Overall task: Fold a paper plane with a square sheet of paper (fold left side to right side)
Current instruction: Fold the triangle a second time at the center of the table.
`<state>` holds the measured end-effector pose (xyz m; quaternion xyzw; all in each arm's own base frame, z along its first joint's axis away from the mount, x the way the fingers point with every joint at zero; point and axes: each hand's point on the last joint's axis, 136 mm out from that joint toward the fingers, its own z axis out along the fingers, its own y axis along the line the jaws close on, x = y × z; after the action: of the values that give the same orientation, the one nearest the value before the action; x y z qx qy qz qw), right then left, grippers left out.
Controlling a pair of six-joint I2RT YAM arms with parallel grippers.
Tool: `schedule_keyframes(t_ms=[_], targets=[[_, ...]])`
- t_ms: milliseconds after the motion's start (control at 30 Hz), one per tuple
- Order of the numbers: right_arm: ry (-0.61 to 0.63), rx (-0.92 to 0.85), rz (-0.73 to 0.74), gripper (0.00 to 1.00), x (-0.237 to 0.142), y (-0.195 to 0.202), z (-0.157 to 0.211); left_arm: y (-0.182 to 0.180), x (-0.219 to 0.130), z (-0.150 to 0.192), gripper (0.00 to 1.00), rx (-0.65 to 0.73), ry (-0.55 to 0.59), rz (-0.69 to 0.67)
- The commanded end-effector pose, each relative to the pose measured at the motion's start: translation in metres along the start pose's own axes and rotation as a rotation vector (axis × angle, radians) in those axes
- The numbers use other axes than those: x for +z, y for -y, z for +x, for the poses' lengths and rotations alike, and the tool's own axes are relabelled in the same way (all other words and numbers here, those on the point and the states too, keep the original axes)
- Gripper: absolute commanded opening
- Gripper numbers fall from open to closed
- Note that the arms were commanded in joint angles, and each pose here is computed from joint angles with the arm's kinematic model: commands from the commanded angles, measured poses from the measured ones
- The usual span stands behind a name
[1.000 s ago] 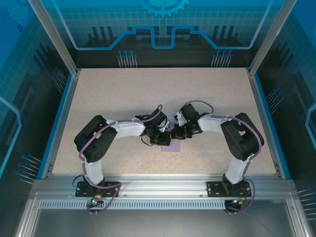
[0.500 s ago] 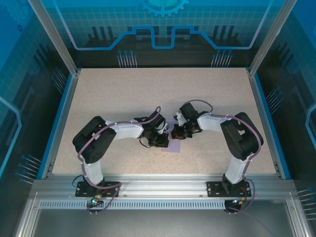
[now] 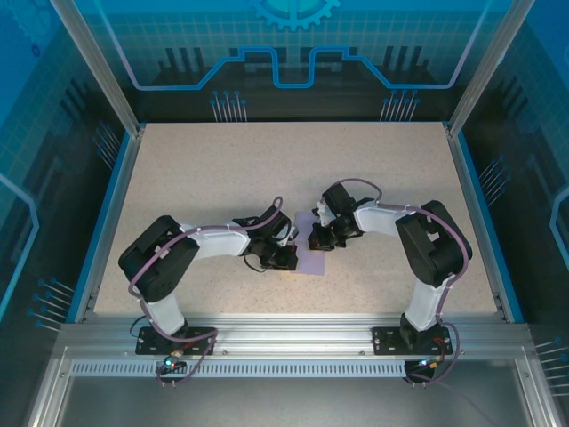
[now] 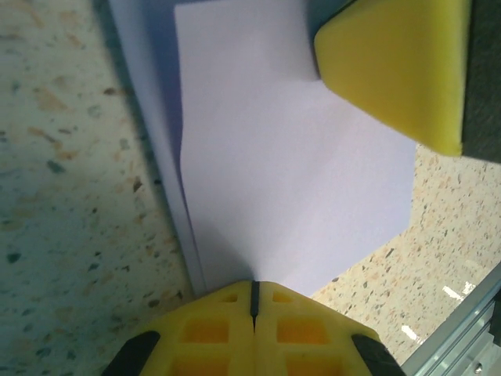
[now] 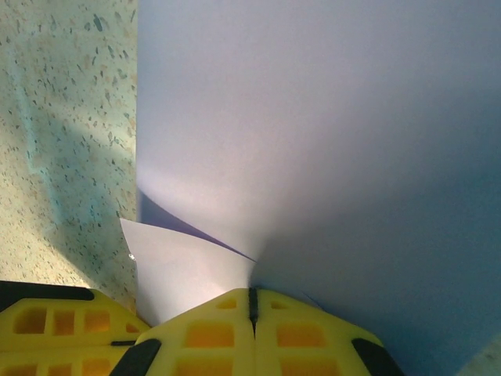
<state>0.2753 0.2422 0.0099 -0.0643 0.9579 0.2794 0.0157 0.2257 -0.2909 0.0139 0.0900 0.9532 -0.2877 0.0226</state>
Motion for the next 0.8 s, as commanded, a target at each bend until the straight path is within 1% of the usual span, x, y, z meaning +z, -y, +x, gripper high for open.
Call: schedule_keyframes(t_ms=[0,200,433,533,633,700,733,767], targets=[[-0.071,0.054,0.144,0.00,0.011,0.039,0.020,-0.034,-0.001,0.038,0.03,-0.067,-0.104,-0.123],[-0.069,0.051,0.142,0.00,0.011,0.038,0.019,-0.040,-0.003,0.044,0.03,-0.072,-0.106,-0.141],[-0.044,0.043,0.125,0.00,0.007,0.032,0.013,-0.038,-0.010,0.045,0.03,-0.055,-0.094,-0.142],[-0.014,0.029,0.103,0.00,0.002,0.025,0.006,-0.034,-0.014,0.043,0.03,-0.047,-0.081,-0.128],[0.039,-0.001,0.052,0.02,-0.008,0.008,-0.006,-0.028,-0.021,0.039,0.04,-0.043,-0.057,-0.105],[0.088,-0.024,0.024,0.05,-0.019,-0.003,-0.015,-0.021,-0.028,0.033,0.08,-0.047,-0.029,-0.077],[0.114,-0.035,0.021,0.08,-0.026,-0.007,-0.019,-0.019,-0.032,0.029,0.13,-0.050,-0.012,-0.064],[0.144,-0.047,0.024,0.14,-0.034,-0.011,-0.023,-0.016,-0.036,0.023,0.18,-0.052,0.010,-0.052]])
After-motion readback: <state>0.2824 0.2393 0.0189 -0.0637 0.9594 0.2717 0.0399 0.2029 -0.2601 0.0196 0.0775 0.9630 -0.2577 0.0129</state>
